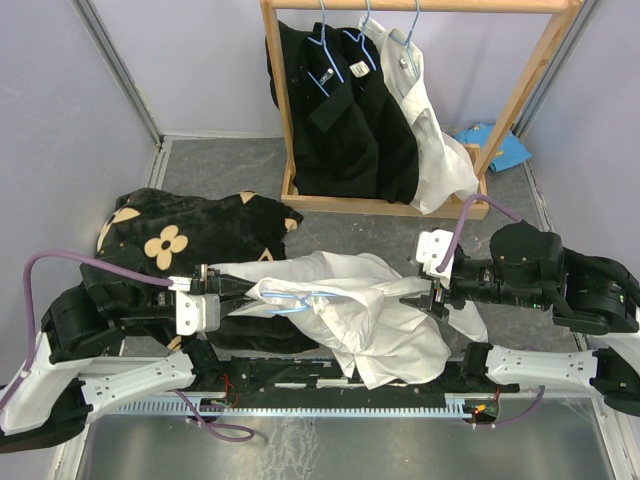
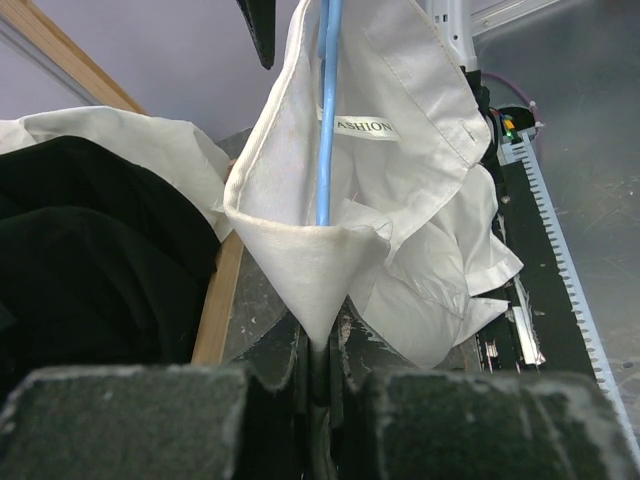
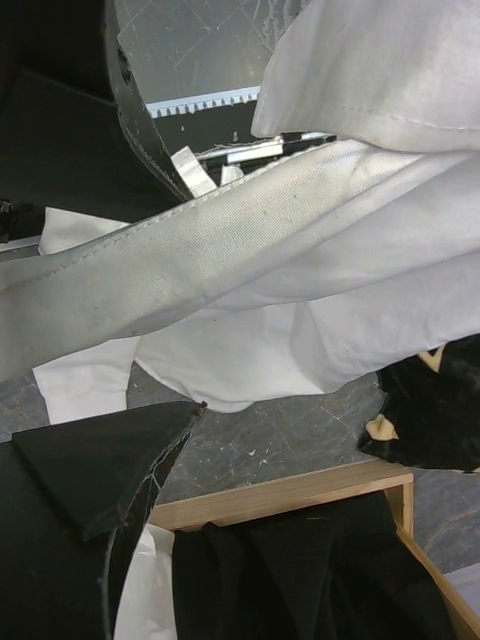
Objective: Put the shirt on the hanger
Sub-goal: Adjust the shirt on the hanger.
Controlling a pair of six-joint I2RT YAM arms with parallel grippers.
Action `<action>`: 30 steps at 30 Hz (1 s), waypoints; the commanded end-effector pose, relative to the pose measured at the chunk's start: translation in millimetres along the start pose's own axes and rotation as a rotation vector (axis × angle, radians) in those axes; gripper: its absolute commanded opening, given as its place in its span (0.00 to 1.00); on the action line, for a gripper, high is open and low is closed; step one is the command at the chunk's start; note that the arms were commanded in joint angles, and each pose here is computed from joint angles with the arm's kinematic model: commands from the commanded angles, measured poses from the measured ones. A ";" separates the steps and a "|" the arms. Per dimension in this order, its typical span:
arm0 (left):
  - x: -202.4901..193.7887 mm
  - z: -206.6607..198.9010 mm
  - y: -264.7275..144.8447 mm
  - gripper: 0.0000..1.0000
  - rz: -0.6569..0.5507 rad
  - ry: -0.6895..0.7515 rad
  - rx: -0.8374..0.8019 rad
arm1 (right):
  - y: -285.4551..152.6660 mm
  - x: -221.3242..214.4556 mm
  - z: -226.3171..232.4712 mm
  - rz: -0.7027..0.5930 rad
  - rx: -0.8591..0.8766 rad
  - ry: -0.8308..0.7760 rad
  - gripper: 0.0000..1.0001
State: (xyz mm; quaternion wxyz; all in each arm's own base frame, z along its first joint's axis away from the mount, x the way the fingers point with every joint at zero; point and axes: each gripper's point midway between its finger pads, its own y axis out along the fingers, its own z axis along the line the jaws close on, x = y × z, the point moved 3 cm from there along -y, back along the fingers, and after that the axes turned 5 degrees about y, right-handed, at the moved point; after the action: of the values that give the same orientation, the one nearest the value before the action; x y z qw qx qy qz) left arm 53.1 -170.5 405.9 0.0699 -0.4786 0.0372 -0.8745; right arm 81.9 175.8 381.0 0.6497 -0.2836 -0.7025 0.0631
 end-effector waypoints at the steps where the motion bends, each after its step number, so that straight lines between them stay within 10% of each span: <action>1: 16.1 8.0 3.4 0.03 -0.071 0.014 0.018 | -0.9 1.2 0.2 -0.008 0.005 -0.018 0.73; 11: 17.6 7.4 4.5 0.03 -0.077 0.009 0.007 | -4.5 11.0 2.4 -0.057 0.020 -0.011 0.32; 20: 17.4 7.6 5.6 0.03 -0.076 0.009 0.004 | -5.6 13.1 12.3 -0.079 0.082 0.004 0.75; 30: 18.6 7.9 9.3 0.03 -0.085 0.015 -0.011 | 15.4 17.1 21.3 -0.080 0.152 0.015 0.75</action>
State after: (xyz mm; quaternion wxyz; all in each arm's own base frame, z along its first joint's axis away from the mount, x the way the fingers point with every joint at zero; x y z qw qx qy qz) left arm 52.9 -177.8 404.0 0.0597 -0.4832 0.0494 -0.8721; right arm 67.4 188.0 380.5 0.6695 -0.2336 -0.6992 0.0917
